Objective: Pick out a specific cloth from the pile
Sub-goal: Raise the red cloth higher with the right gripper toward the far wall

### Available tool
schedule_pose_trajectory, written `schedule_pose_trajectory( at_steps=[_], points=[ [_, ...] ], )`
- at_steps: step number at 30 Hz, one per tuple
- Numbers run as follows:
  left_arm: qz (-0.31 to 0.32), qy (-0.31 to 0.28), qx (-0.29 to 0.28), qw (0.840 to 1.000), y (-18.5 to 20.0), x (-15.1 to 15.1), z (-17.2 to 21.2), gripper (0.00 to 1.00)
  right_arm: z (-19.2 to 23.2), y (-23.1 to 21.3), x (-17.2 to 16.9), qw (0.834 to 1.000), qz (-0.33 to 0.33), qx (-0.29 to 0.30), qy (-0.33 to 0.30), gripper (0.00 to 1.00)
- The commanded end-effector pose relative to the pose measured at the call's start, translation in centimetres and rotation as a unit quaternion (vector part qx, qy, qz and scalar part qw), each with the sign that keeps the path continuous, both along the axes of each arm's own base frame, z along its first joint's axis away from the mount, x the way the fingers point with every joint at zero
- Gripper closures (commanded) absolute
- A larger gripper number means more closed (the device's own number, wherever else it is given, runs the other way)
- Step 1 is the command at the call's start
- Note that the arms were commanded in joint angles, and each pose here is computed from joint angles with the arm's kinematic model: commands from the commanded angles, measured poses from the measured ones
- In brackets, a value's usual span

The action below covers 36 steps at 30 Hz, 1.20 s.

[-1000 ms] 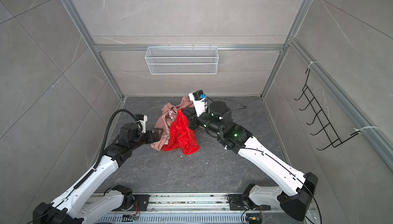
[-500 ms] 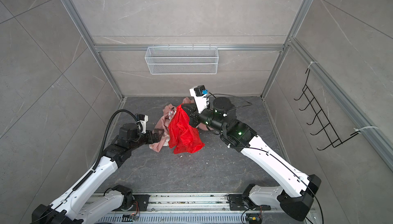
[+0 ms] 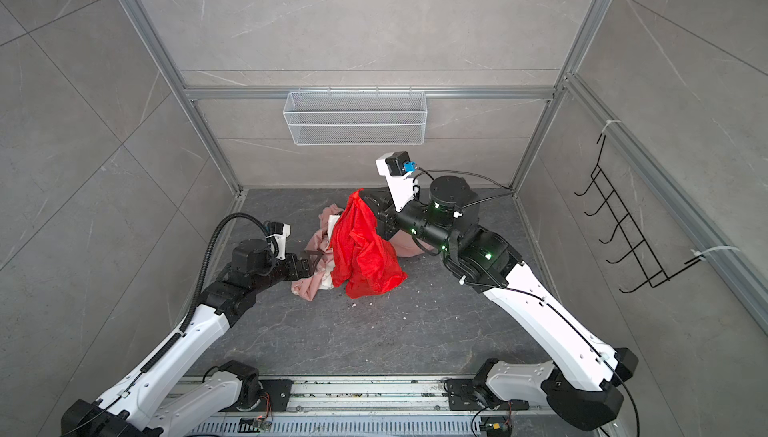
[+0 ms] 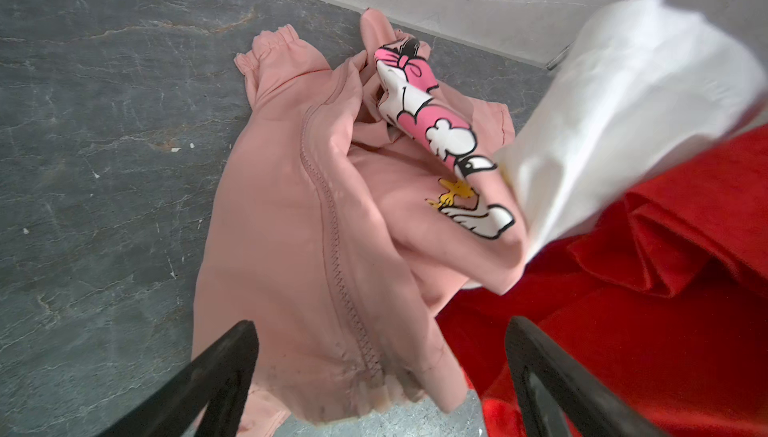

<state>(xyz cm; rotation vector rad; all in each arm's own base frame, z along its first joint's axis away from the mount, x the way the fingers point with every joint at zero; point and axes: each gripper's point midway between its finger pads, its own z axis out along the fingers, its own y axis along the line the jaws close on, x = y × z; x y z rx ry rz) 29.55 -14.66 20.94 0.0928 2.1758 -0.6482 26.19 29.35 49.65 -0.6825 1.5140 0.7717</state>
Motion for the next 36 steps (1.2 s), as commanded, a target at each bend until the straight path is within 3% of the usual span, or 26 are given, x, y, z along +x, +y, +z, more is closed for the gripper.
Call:
schedule_pose_trajectory(
  at_steps=[1,9,26,32,36],
  points=[
    [-0.042,-0.041,-0.021,0.998,-1.5,0.1,3.7,0.05,3.9,-0.7,-0.5,0.999,0.001,0.025,-0.043,1.0],
    [-0.118,-0.063,-0.037,0.99,-3.7,-0.9,6.2,0.05,5.6,-1.4,0.5,0.998,-0.017,0.029,-0.049,1.0],
    [-0.162,-0.113,-0.043,0.979,-4.6,-2.2,9.6,0.05,10.2,-2.6,-0.2,0.995,-0.028,0.041,-0.091,1.0],
    [-0.219,-0.15,-0.051,0.963,-6.3,-4.1,11.8,0.05,10.8,-2.4,0.1,0.994,-0.029,0.041,-0.094,1.0],
    [-0.266,-0.193,-0.055,0.943,-8.4,-5.4,13.2,0.06,11.1,-2.2,0.2,0.994,-0.026,0.044,-0.096,1.0]
  ],
)
